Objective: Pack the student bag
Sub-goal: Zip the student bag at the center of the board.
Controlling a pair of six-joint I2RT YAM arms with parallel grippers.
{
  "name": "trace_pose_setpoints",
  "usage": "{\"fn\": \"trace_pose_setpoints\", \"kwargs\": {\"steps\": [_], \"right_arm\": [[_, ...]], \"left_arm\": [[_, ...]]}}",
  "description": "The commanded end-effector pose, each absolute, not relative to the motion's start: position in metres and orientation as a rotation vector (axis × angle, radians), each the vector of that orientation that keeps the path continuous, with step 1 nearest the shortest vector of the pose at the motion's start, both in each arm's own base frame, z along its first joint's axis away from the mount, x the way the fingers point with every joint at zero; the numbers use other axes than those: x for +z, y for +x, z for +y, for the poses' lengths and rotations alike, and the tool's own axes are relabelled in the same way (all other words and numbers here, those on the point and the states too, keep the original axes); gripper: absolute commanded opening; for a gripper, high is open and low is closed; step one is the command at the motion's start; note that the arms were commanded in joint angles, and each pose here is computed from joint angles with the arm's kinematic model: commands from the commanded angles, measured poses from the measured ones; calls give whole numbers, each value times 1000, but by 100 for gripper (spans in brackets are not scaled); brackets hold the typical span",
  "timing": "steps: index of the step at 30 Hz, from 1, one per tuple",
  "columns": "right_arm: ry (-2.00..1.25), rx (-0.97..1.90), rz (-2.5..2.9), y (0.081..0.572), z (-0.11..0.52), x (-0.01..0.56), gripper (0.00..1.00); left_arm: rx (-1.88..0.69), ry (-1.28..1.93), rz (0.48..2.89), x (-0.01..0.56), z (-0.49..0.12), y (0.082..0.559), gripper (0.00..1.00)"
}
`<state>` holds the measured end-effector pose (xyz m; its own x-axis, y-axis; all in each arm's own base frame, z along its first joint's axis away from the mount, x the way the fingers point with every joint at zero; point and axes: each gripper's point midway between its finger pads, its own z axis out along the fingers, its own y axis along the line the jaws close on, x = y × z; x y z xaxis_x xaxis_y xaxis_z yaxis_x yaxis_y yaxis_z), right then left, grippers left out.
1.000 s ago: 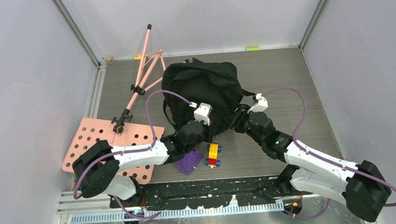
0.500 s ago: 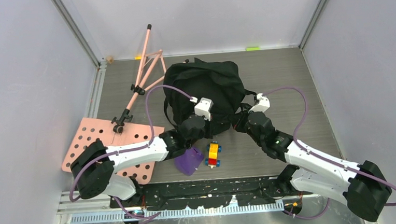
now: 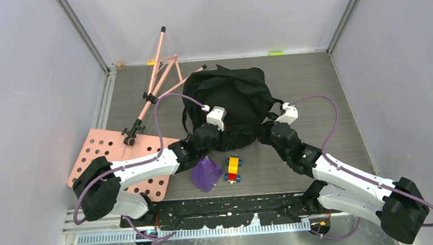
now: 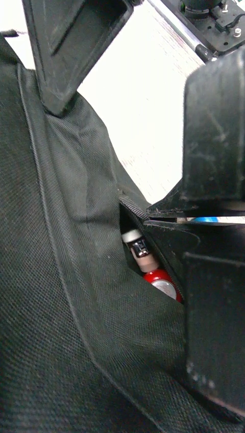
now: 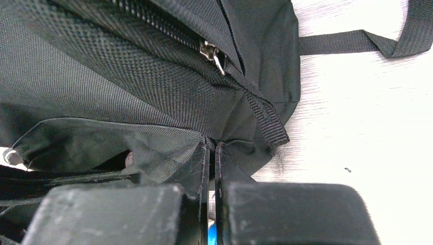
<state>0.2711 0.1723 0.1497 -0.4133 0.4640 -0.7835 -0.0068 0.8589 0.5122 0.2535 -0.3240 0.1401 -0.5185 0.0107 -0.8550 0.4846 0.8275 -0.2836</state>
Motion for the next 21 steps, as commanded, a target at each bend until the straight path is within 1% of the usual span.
{"fn": "trace_pose_setpoints", "kwargs": {"steps": [1,10,16,21], "right_arm": [[451,411,1810,292,144,170,0],[463,371,1777,292,134,182,0],[464,349,1762,292,128,187,0],[463,323,1756,295,126,187,0]], "left_arm": [[-539,319,2096,130,-292,252,0],[-498,267,2076,140,-266,260,0],[-415,257,2096,139,-239,261,0],[-380,279,2129,127,-220,255,0]]}}
